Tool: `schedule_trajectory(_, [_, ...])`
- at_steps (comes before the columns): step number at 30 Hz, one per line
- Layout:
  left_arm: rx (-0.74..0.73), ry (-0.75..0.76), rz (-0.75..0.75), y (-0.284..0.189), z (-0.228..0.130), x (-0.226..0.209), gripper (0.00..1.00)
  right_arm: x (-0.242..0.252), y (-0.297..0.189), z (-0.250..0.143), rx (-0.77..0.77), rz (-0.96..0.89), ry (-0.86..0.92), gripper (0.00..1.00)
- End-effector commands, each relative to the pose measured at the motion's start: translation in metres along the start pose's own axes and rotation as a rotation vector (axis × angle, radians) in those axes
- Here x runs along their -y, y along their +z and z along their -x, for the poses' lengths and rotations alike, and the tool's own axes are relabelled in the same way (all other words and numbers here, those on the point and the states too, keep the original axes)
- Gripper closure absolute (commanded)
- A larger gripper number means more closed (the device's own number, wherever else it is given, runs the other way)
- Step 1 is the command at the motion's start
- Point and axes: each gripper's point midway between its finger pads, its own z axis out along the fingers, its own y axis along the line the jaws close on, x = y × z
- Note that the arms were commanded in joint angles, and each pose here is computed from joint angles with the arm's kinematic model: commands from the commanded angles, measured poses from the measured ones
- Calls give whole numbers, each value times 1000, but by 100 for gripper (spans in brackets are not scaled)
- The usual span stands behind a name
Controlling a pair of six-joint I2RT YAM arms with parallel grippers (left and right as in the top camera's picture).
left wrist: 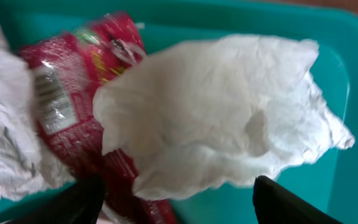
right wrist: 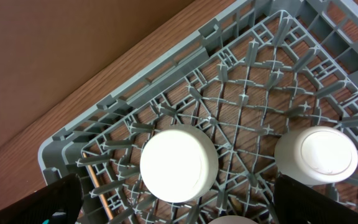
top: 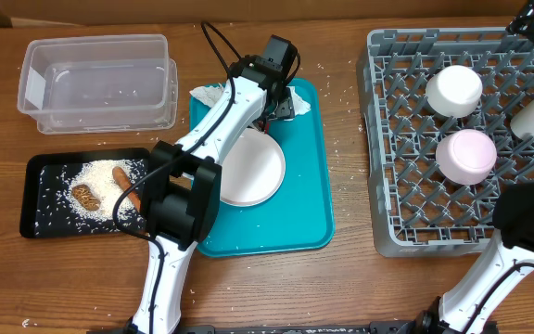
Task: Sort waste into correct bins and load items into the dishwasher
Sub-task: 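Grasp the crumpled white paper with the left gripper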
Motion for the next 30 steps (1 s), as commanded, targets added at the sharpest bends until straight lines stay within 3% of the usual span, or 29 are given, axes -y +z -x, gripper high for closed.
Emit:
schedule_trajectory(1, [80, -17, 24, 0, 22, -4, 22, -3, -14, 8, 41, 9, -4, 0])
schedule_trajectory(9, [112, -18, 7, 1, 30, 0, 27, -3, -14, 8, 41, 9, -4, 0])
schedule_trajectory(22, [157, -11, 115, 10, 38, -20, 24, -3, -14, 8, 41, 9, -4, 0])
schedule_trajectory(26, [155, -6, 116, 11, 37, -21, 27, -3, -14, 8, 41, 9, -4, 0])
schedule_trajectory(30, [151, -6, 104, 12, 37, -18, 41, -3, -14, 8, 41, 9, -4, 0])
